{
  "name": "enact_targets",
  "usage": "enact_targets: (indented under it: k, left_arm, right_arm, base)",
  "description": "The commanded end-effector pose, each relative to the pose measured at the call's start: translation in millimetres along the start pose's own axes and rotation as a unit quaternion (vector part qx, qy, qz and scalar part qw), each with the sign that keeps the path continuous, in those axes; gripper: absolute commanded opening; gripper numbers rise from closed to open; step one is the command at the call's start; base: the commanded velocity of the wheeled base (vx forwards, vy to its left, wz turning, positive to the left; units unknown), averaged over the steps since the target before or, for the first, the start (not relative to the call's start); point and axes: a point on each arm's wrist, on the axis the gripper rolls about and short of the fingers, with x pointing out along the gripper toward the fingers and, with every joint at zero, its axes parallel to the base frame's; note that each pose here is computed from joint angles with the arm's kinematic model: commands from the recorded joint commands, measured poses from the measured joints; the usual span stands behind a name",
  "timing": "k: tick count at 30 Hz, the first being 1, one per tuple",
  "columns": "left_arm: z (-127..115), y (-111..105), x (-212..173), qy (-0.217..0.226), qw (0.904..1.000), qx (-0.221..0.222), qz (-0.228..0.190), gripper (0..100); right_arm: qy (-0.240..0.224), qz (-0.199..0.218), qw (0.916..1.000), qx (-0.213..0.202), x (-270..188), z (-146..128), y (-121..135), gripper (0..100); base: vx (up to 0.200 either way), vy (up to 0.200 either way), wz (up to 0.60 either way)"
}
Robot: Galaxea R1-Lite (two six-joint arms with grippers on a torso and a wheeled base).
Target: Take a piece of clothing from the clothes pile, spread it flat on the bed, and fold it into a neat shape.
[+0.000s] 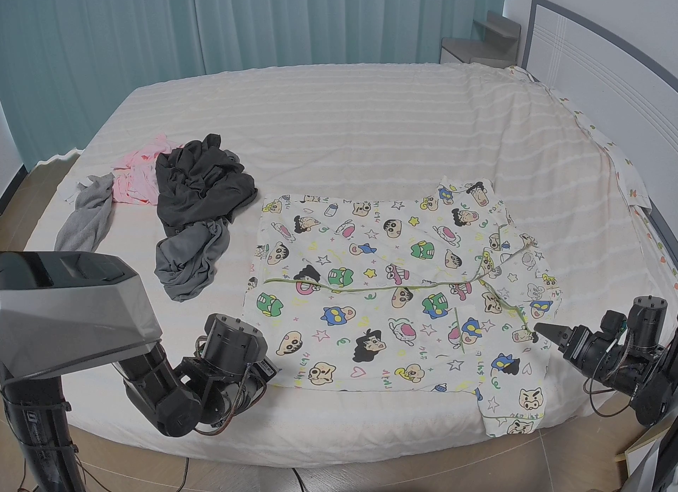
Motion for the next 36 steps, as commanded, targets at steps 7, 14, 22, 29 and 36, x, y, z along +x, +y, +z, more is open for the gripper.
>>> enact_targets:
  k: [7, 14, 22, 29, 36]
  left_arm:
    - [6, 3, -18, -0.008, 0.9999, -0.003, -0.006, 0]
    - [6, 8, -24, -0.006, 1.0000, -0.002, -0.002, 0]
    - [7, 9, -29, -0.006, 1.0000, -0.001, -0.004, 0]
    - [7, 9, -29, -0.006, 1.0000, -0.001, -0.004, 0]
    - [6, 8, -29, -0.006, 1.0000, -0.001, -0.006, 0]
  right_arm:
    - [0.089, -0.064, 0.9938, -0.016, -6, -19, -16, 100]
    - [0.166, -0.066, 0.9838, -0.019, -4, -34, -24, 100]
    - [0.212, -0.062, 0.9733, -0.061, 5, -46, -35, 100]
    - [0.215, -0.037, 0.9717, -0.090, 14, -49, -39, 100]
    - [0.213, -0.012, 0.9707, -0.112, 31, -60, -41, 100]
  base:
    - [0.000, 0.000, 0.00]
    - [0.000, 0.000, 0.00]
    - [0.000, 0.000, 0.00]
    - [0.000, 0.000, 0.00]
    - [0.000, 0.000, 0.00]
